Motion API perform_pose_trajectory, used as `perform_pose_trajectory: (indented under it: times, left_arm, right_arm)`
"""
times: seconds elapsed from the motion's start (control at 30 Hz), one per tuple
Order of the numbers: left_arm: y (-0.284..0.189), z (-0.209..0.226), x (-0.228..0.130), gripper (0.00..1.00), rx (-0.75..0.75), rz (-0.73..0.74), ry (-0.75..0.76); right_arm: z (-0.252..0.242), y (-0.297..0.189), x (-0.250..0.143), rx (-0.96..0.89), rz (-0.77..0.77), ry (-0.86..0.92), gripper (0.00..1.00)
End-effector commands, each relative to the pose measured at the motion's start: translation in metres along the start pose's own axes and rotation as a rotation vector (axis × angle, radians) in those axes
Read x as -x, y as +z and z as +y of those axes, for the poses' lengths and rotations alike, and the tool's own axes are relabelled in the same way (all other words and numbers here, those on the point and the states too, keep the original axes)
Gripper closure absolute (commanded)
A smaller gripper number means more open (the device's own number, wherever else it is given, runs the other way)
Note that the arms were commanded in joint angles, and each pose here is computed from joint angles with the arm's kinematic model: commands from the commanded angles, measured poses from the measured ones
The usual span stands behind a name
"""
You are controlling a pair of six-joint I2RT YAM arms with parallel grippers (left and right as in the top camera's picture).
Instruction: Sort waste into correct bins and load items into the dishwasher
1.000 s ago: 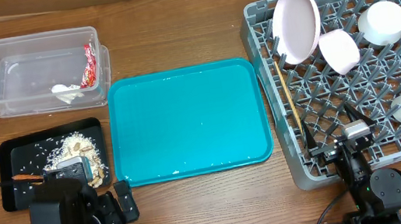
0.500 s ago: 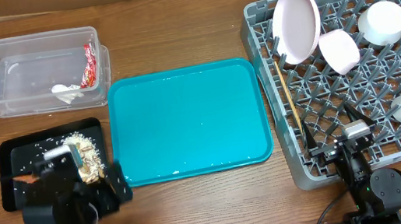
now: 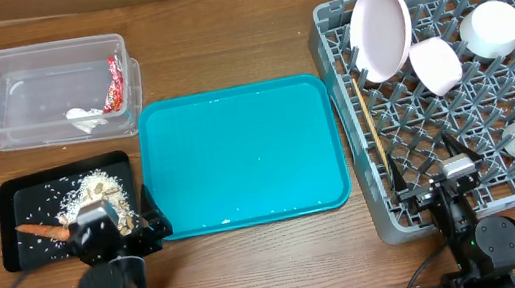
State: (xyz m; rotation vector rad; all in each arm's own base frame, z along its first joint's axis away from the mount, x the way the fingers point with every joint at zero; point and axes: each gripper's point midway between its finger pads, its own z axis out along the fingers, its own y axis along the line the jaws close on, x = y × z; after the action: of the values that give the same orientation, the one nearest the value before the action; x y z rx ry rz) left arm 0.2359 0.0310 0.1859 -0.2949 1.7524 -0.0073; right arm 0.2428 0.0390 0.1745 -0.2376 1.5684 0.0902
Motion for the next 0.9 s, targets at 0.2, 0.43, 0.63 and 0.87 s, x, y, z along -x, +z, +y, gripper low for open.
perform_pose_trajectory:
  times: [0.2,0.43,0.63,0.87]
  left_arm:
    - [0.007,-0.008,0.004,0.00,-0.103,-0.255,0.124]
    - [0.013,-0.004,-0.028,0.00,-0.100,-0.121,0.060]
    - [0.014,-0.004,-0.028,0.00,-0.098,-0.119,0.060]
    - [0.014,-0.004,-0.028,0.00,-0.098,-0.118,0.060]
  right_arm:
    - [-0.002,0.000,-0.001,-0.010,-0.004,0.004,0.00]
    - [-0.002,0.000,-0.001,-0.010,-0.004,0.004,0.00]
    - [-0.002,0.000,-0.001,-0.010,-0.004,0.004,0.00]
    - [-0.002,0.000,-0.001,-0.010,-0.004,0.004,0.00]
